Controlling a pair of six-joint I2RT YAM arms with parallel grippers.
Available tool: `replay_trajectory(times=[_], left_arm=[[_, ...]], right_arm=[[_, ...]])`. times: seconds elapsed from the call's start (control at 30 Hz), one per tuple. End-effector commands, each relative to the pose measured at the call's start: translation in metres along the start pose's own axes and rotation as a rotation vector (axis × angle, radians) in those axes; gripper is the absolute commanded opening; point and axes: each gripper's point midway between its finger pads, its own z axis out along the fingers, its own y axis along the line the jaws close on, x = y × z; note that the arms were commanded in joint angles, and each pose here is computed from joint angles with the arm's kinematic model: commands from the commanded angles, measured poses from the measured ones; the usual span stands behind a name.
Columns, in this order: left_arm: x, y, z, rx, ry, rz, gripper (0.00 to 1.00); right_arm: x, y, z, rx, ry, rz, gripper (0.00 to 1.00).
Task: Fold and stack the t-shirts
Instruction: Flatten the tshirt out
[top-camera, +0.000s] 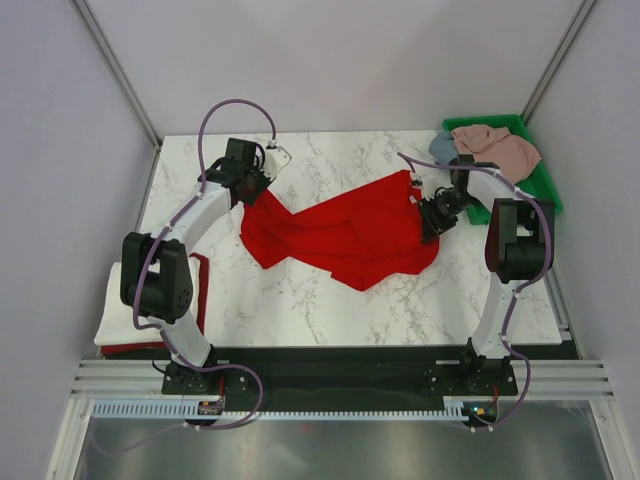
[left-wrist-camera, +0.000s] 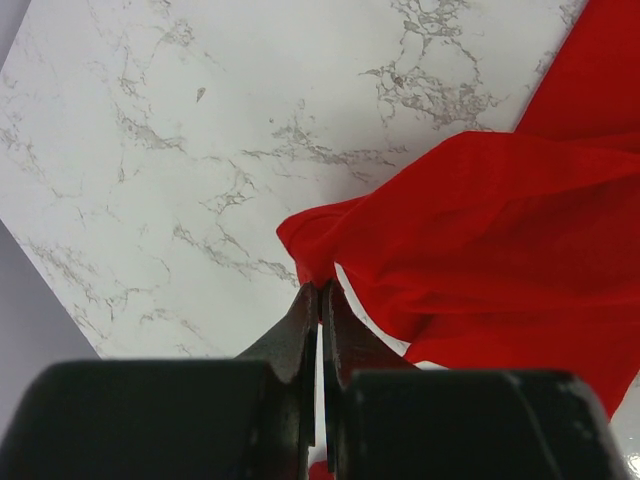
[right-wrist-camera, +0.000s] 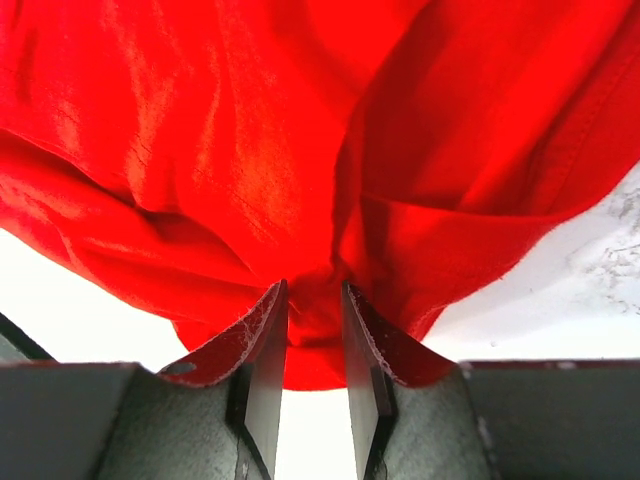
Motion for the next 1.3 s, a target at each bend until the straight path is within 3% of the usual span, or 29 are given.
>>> replay_trajectory(times=[0.0, 0.47, 0.63, 0.83, 1.27], left_arm=[[-0.018, 0.008, -0.014, -0.036, -0.063, -0.019, 0.02], [-0.017, 0.009, -0.014, -0.044, -0.056, -0.010, 0.02], [-0.018, 0.009, -0.015, -0.045, -0.058, -0.010, 0.02], [-0.017, 0.007, -0.016, -0.038, -0.062, -0.013, 0.02], [-0.025, 0.026, -0.045, -0.115, -0.100, 0.015, 0.02]], right_arm=[[-0.008, 0.011, -0.010, -0.026, -0.045, -0.029, 0.36], [-0.004, 0.011, -0.003, -0.059, -0.017, -0.009, 0.35], [-0.009, 0.013, -0.004, -0.068, -0.029, -0.004, 0.15], [-0.030, 0.016, -0.019, -0.072, -0.085, -0.016, 0.00], [-0.093, 0.030, -0.097, 0.019, -0.270, -0.130, 0.00]])
